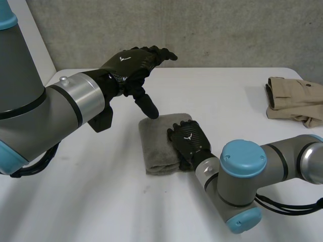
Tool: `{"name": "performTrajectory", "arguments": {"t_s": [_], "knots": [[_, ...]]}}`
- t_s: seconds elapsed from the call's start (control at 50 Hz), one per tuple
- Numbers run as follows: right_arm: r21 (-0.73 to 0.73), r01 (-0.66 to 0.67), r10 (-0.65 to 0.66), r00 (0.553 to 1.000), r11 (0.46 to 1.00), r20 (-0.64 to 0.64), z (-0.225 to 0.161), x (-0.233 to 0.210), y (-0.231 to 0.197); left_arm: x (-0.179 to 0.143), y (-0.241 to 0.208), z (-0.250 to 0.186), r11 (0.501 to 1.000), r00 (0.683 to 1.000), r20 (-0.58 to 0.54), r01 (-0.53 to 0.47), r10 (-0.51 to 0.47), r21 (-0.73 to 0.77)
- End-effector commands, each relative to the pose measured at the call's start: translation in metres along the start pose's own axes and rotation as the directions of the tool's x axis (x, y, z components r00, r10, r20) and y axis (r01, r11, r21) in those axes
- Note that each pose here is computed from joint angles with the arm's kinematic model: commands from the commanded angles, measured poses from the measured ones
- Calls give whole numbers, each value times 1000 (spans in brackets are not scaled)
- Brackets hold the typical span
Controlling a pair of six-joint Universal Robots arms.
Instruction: Fold the laundry.
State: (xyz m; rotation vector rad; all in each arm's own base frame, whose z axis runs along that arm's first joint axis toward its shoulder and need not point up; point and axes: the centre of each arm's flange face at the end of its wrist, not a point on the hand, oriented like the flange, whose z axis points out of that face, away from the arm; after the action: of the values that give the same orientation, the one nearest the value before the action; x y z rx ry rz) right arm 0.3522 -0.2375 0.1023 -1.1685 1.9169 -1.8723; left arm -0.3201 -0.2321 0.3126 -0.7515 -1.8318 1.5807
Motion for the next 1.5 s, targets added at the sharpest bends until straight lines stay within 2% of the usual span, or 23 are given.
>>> {"name": "performTrajectory", "arguments": {"t_s": [0.02, 0.32, 1.16, 1.32, 1.4, 1.5], "knots": [[-11, 9, -9, 1000, 1000, 3, -2, 1, -2, 0, 1, 0, 1000, 1000, 0, -1, 1, -2], [-68, 7, -6, 1000, 998, 24, -11, 0, -2, 0, 5, 0, 1000, 1000, -1, 4, -4, -17], [-26, 10, -10, 1000, 1000, -2, 26, 2, 3, -2, 6, 1, 1000, 1000, 5, 9, -9, -17], [-10, 11, -11, 999, 1000, -30, 23, 14, -14, -2, 6, 1, 1000, 1000, 6, 9, -9, -17], [-53, 10, -11, 1000, 999, -20, 18, 22, -15, -2, 6, 1, 1000, 1000, 6, 9, -9, -17], [-159, 8, -21, 996, 987, -83, 15, 67, 6, -2, 6, 1, 1000, 1000, 6, 22, -22, -18]]}}
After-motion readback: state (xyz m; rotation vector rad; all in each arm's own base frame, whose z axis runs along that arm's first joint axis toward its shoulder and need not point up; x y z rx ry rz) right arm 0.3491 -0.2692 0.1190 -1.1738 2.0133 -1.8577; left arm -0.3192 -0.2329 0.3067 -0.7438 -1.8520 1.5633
